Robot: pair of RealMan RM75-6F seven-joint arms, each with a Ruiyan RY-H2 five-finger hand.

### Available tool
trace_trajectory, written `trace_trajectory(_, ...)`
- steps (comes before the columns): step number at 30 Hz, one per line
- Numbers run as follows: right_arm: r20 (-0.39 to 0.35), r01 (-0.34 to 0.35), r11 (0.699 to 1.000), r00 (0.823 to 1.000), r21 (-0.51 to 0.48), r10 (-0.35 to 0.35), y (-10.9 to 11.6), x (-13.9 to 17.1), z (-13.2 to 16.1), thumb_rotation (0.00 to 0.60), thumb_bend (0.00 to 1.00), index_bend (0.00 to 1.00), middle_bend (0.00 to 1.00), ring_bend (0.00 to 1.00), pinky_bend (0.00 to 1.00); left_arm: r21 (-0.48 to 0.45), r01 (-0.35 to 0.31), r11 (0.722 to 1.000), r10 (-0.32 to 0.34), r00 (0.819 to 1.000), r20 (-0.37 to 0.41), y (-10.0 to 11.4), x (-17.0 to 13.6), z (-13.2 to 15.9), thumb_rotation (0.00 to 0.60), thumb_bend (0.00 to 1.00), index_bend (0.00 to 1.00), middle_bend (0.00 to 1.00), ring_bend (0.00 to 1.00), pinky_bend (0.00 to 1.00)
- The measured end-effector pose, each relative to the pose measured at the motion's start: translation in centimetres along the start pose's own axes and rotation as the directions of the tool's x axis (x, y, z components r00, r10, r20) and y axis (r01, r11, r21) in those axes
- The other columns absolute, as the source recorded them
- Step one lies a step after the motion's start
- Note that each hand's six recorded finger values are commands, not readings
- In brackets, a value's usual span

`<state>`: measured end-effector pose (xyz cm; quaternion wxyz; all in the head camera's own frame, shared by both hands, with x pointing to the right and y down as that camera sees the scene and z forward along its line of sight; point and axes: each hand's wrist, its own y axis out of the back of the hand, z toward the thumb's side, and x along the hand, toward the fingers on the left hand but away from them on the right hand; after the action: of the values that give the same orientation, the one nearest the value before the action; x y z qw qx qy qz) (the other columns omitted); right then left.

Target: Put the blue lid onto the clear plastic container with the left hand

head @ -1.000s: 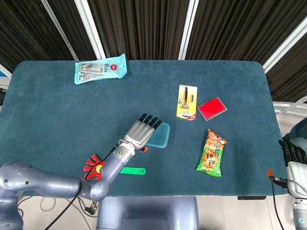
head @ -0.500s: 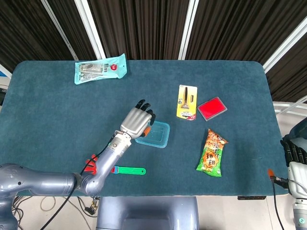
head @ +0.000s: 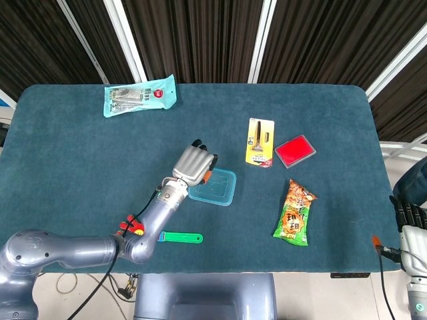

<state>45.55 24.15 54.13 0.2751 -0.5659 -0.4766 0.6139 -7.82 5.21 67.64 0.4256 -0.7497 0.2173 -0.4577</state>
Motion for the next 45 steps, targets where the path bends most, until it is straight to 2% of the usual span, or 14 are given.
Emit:
trace_trajectory(8,0.007,-0.003,1.000,1.000,-0.008,0.003,0.0,0.0,-0.1,0.600,0.34,0.00,0.01,0.00,0.00,0.031,0.028,0.999,-0.028,1.000,-0.009,-1.2,1.5,0.7,0.600,0.56,0.64,0.59,0.34,0.21)
trace_trajectory(14,0.010,-0.001,1.000,1.000,-0.011,0.002,0.1,-0.1,-0.1,0.600,0.34,0.00,0.01,0.00,0.00,0.016,0.057,0.998,-0.058,0.998,0.021,-2.4,2.6,2.3,0.600,0.56,0.64,0.58,0.34,0.21)
trace_trajectory(21,0.012,-0.005,1.000,1.000,-0.012,0.005,0.1,-0.1,-0.1,0.600,0.34,0.00,0.01,0.00,0.00,0.020,0.039,0.999,-0.040,0.998,0.056,-2.5,3.5,4.3,0.600,0.56,0.65,0.58,0.34,0.21)
trace_trajectory(31,0.017,-0.006,1.000,1.000,-0.015,0.006,0.1,0.0,-0.3,0.600,0.34,0.00,0.01,0.00,0.00,0.060,0.040,0.997,-0.044,0.997,0.066,-3.3,4.3,5.5,0.600,0.56,0.65,0.58,0.34,0.21)
trace_trajectory(45,0.019,-0.005,1.000,1.000,-0.017,0.005,0.1,0.0,-0.3,0.600,0.34,0.00,0.01,0.00,0.00,0.112,0.027,0.993,-0.033,0.998,0.055,-3.7,4.6,5.1,0.600,0.56,0.66,0.57,0.33,0.20)
